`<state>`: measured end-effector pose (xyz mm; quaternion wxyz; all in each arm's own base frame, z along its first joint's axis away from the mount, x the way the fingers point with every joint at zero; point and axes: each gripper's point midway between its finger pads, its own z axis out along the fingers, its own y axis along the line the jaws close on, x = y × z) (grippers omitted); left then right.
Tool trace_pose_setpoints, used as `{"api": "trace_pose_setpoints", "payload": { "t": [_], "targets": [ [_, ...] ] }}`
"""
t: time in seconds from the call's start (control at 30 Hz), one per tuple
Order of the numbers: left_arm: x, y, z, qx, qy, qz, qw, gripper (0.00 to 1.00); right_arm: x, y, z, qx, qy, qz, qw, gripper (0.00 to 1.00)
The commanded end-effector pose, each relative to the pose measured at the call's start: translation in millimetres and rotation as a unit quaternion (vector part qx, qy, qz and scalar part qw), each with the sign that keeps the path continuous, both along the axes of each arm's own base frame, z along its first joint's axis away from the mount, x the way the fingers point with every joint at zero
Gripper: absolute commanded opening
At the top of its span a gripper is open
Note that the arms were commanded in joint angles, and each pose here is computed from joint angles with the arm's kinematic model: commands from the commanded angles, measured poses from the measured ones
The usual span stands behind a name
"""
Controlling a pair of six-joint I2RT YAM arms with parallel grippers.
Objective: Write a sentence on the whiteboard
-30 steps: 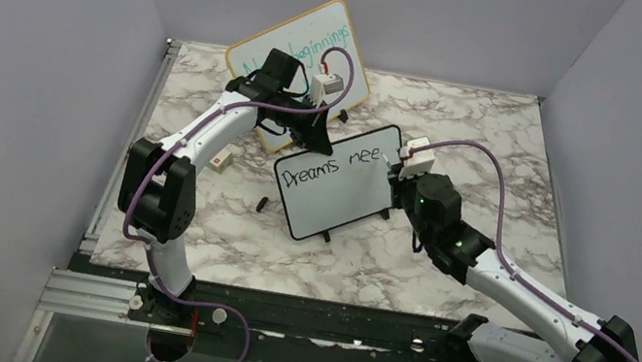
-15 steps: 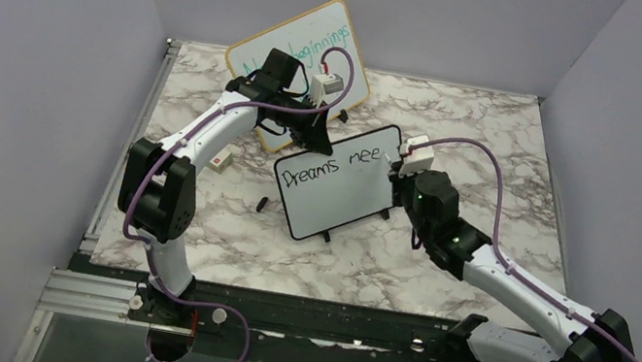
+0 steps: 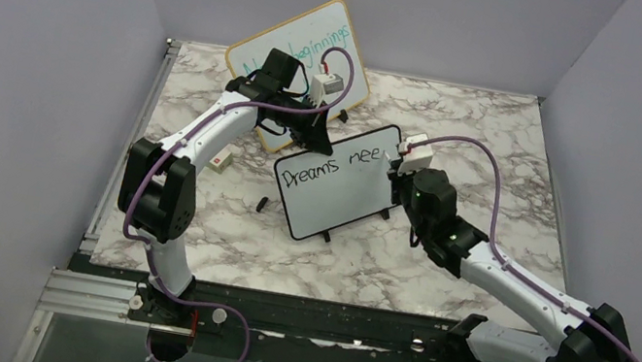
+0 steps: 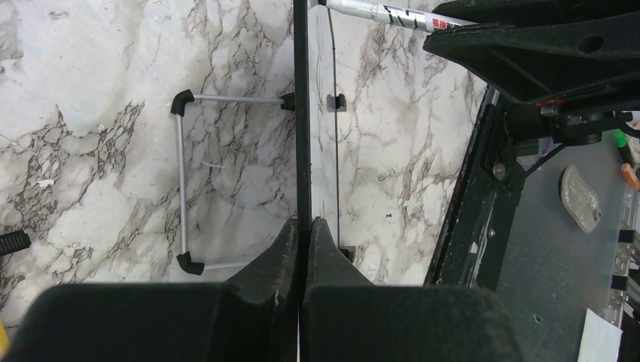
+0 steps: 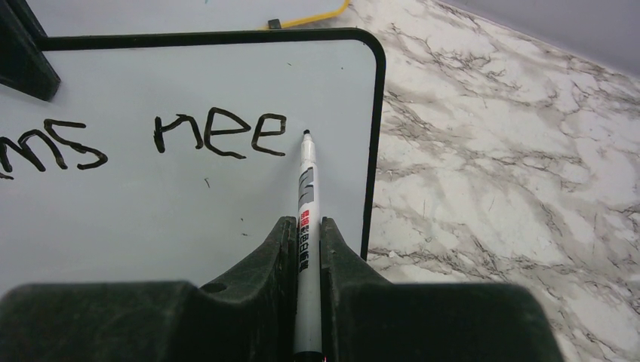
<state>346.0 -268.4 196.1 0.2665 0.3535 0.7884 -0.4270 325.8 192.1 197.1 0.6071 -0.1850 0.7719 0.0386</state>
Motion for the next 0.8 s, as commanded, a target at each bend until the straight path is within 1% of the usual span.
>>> {"api": "trace_pose_setpoints", "payload": {
  "t": [0.0,0.47,0.77],
  "targets": [
    [-3.3,9.6,-29.8,0.042,0.019,0.006,0.999,0.00,7.3,-5.8,7.7,0.004,-0.016,-0.020,1.000,0.00],
    [-4.1,9.0,-29.9,0.040,0.021,0.004,0.999,0.00,8.3,3.6,15.6,0.018,-0.026,0.002,1.000,0.00],
    [-3.6,9.1,-29.0,0.040,0.020,0.005,0.999,0.00,3.4,12.8,12.9,0.018,-0.017,0.033,0.999,0.00]
  ]
}}
